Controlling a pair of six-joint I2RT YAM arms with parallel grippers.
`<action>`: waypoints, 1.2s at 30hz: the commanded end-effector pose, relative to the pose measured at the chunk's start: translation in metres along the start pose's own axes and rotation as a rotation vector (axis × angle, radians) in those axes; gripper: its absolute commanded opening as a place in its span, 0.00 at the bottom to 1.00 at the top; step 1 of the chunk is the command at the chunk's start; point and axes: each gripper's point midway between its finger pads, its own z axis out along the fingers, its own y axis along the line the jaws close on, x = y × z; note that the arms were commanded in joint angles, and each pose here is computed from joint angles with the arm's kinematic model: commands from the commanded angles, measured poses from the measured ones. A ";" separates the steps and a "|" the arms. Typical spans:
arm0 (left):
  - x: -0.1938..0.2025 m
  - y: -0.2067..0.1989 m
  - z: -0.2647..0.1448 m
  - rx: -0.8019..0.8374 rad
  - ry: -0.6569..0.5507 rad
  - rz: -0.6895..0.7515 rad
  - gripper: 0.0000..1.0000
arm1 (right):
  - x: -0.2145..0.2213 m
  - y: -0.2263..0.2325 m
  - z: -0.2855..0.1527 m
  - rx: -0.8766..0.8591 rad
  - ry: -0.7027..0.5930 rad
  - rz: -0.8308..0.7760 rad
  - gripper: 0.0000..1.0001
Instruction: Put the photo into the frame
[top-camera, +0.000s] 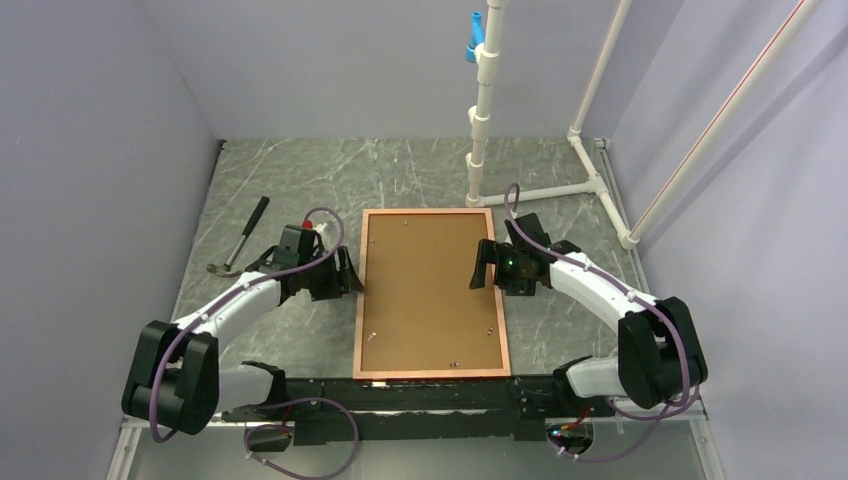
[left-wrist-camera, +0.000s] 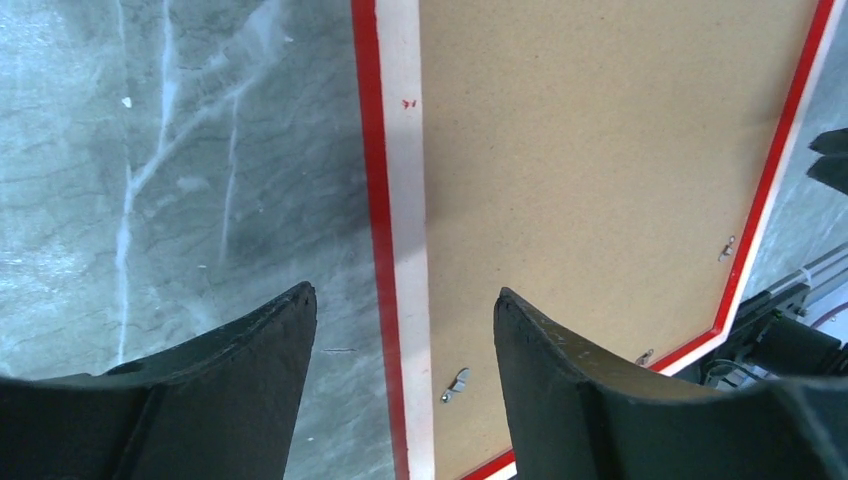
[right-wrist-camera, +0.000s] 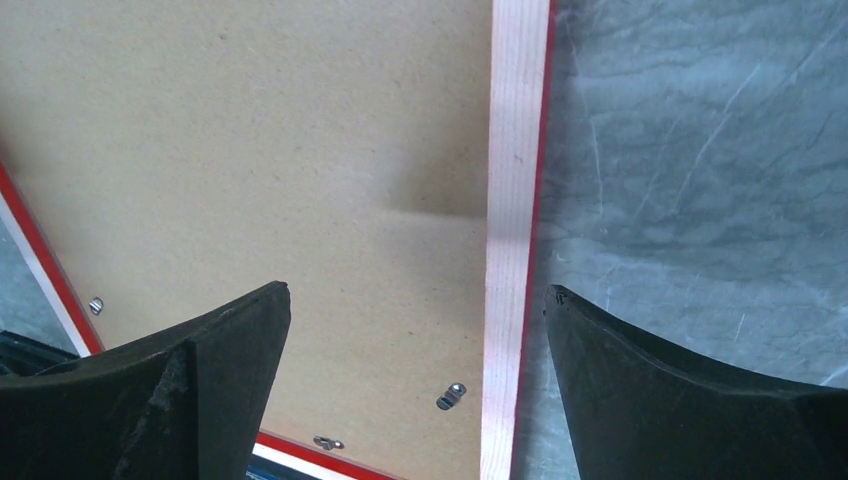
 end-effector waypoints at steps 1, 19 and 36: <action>0.006 -0.012 -0.001 0.072 0.008 0.035 0.70 | 0.006 -0.002 0.000 -0.032 0.004 0.010 0.99; 0.010 -0.039 0.033 0.202 0.069 -0.047 0.68 | 0.024 0.024 0.021 -0.222 0.086 0.070 0.98; 0.042 -0.003 0.011 -0.064 0.073 0.106 0.92 | 0.039 0.009 0.014 -0.170 0.091 0.069 0.99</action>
